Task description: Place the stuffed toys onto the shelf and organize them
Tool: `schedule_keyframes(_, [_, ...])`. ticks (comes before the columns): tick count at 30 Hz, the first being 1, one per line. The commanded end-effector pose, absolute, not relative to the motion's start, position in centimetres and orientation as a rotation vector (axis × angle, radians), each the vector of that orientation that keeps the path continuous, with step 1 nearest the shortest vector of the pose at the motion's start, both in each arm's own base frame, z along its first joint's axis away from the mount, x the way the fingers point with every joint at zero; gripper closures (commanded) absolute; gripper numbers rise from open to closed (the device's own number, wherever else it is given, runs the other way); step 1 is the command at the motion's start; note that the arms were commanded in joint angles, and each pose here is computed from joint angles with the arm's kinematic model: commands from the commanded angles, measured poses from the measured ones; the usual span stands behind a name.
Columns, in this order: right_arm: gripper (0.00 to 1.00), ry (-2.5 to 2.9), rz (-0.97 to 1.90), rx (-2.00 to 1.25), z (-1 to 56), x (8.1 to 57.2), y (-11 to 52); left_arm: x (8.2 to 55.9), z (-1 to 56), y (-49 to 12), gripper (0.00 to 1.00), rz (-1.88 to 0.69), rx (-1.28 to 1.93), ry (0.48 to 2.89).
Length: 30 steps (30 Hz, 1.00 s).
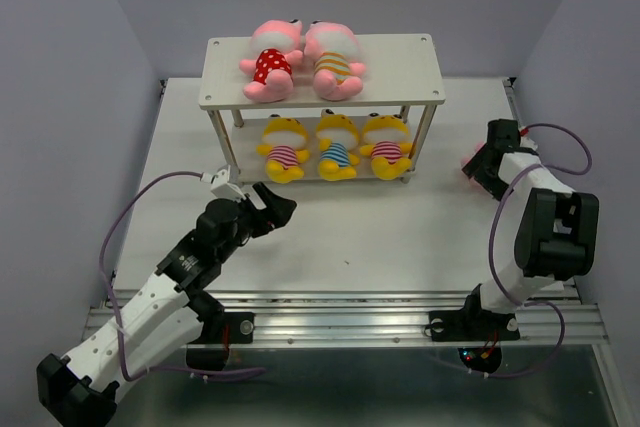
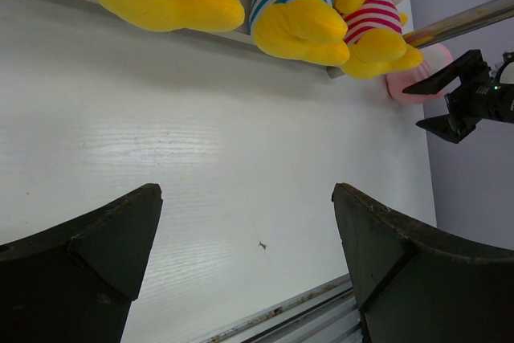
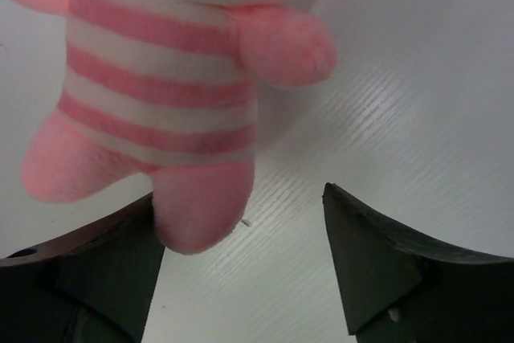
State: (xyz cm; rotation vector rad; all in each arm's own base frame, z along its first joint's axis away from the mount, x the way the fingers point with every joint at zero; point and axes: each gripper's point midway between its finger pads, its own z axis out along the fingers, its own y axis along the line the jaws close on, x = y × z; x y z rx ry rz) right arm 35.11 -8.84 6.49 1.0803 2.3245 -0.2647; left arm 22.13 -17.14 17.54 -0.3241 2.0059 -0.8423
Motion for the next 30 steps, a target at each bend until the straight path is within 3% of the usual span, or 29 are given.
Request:
schedule_keyframes(1, [0.23,2.226,-0.286,1.11,6.8,36.5,-10.3,22.7,19.3,-17.4,0.01,-0.858,-0.301,1.943])
schedule_keyframes(2, [0.29,2.214,-0.282,1.104,7.0,36.8,-10.4,22.7,19.3,-17.3,0.01,-0.855,-0.3,1.944])
schedule_keyframes(3, [0.45,2.203,-0.295,1.104,7.2,36.7,-10.6,22.7,19.3,-17.4,0.01,-0.859,-0.299,1.943])
schedule_keyframes(5, [0.59,2.17,-0.309,1.093,8.3,36.8,-11.0,22.6,19.3,-17.4,0.01,-0.859,-0.3,1.945])
schedule_keyframes(12, [0.83,2.159,-0.23,0.901,12.7,37.6,-10.1,22.5,19.7,-17.3,0.01,-0.869,-0.296,1.929])
schedule_keyframes(16, [0.83,2.108,-0.121,0.727,17.7,38.8,-8.8,22.4,19.9,-17.2,0.01,-0.873,-0.292,1.922])
schedule_keyframes(20, [0.83,1.926,0.008,0.461,28.2,39.6,-6.5,22.2,19.9,-17.2,0.01,-0.88,-0.288,1.921])
schedule_keyframes(26, [0.83,1.722,0.121,0.171,39.2,38.6,-3.2,22.0,20.3,-17.5,0.01,-0.905,-0.274,1.911])
schedule_keyframes(30, [0.83,1.637,0.38,-0.157,44.5,37.1,2.9,21.8,20.6,-17.8,0.01,-0.941,-0.269,1.899])
